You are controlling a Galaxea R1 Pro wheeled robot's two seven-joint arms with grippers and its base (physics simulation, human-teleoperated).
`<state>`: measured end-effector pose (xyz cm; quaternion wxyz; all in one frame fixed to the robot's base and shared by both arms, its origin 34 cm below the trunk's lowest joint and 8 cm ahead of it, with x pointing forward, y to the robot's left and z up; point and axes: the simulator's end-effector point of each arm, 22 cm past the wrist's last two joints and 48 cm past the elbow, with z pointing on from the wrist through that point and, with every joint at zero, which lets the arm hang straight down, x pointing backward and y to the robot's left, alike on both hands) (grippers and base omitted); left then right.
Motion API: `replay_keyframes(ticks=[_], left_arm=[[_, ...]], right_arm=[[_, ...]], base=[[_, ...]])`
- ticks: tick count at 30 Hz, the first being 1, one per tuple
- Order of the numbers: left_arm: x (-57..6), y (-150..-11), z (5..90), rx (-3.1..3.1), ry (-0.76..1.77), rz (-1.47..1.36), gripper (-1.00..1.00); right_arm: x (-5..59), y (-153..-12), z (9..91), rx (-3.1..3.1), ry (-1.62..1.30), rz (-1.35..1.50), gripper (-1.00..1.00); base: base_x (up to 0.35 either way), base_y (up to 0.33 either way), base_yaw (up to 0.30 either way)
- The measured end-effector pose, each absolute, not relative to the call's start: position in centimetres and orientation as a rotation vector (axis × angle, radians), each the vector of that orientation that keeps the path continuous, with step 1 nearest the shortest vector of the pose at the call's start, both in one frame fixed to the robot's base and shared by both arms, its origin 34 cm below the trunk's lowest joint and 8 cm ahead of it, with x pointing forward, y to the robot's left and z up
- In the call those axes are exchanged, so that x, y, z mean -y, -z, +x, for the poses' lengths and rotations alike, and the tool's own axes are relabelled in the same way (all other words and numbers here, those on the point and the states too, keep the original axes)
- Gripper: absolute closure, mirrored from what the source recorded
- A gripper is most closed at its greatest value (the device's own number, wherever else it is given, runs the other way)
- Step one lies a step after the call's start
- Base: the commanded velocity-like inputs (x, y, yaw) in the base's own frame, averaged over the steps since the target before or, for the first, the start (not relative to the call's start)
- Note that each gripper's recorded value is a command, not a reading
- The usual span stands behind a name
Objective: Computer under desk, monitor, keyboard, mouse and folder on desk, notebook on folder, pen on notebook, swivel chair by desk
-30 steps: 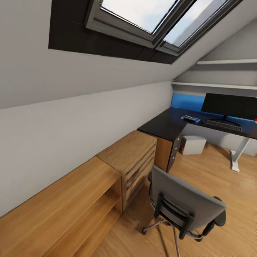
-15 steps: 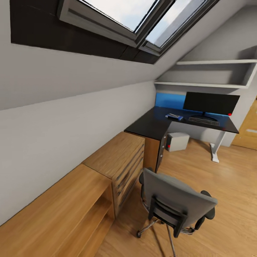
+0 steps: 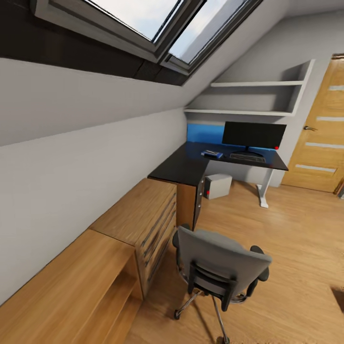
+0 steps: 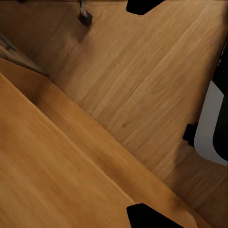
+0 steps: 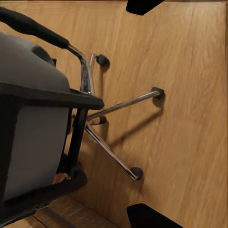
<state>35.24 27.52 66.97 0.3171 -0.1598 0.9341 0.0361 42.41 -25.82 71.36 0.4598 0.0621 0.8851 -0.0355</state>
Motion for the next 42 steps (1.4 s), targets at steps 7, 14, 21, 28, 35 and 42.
replay_keyframes(ticks=[7, 14, 21, 28, 35, 42], left_arm=[[-27.62, -66.96, 35.22, -2.459, -0.097, -0.423, -1.0], [-27.64, -66.96, 35.22, -2.459, -0.097, -0.423, -1.0], [-27.64, -66.96, 35.21, -2.459, -0.097, -0.423, -1.0], [-27.64, -66.93, 35.16, -2.46, -0.098, -0.423, -1.0], [-27.63, -66.91, 35.13, -2.461, -0.098, -0.423, -1.0], [-27.64, -66.92, 35.15, -2.46, -0.098, -0.423, -1.0]], right_arm=[[25.82, -71.36, 42.41, -2.179, 0.088, 0.153, -1.0], [25.81, -71.35, 42.4, -2.179, 0.088, 0.153, -1.0], [25.81, -71.37, 42.41, -2.179, 0.088, 0.153, -1.0], [25.72, -71.4, 42.45, -2.176, 0.088, 0.152, -1.0], [25.74, -71.37, 42.42, -2.177, 0.086, 0.148, -1.0], [25.74, -71.36, 42.4, -2.178, 0.086, 0.148, -1.0]], base=[[0.021, 0.085, -0.3], [0.001, 0.004, -0.3], [0.0, 0.0, -0.227], [0.0, 0.0, -0.152], [0.0, 0.0, -0.264], [0.0, 0.053, -0.292]])
